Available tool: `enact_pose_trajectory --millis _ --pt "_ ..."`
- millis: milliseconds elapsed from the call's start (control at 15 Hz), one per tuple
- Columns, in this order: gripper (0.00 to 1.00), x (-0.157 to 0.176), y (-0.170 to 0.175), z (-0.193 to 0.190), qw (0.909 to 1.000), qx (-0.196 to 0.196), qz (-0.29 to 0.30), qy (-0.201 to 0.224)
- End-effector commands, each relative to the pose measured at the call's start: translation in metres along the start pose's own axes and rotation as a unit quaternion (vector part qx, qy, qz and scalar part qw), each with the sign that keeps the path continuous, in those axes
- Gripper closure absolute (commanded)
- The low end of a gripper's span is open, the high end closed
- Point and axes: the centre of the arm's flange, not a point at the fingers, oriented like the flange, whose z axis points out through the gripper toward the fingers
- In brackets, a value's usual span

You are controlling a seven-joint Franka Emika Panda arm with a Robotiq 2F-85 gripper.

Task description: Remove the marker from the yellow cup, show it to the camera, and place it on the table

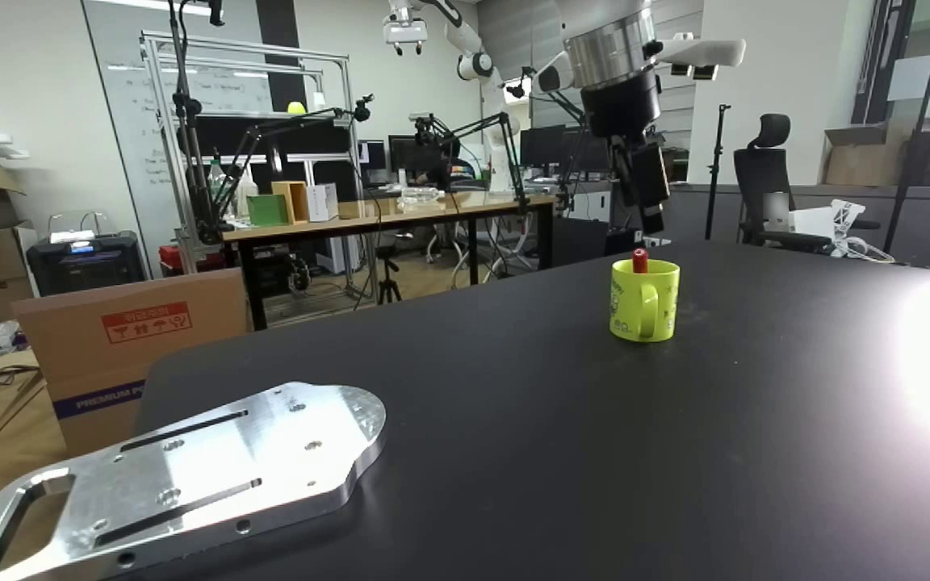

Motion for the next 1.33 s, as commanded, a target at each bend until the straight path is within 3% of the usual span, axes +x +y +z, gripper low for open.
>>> enact_pose_trajectory --millis 0,533,600,667,1267 --pt "0.00 -0.002 -0.004 0.015 0.9995 -0.020 0.023 -0.002" --pt "0.00 -0.001 -0.002 0.038 0.9990 -0.025 0.030 0.021" --pt "0.25 -0.001 -0.001 0.040 0.9990 -0.023 0.032 0.021" --pt "0.26 -0.002 -0.001 0.042 0.9990 -0.022 0.033 0.021" --pt "0.88 -0.005 -0.001 0.052 0.9988 -0.003 0.041 0.026"
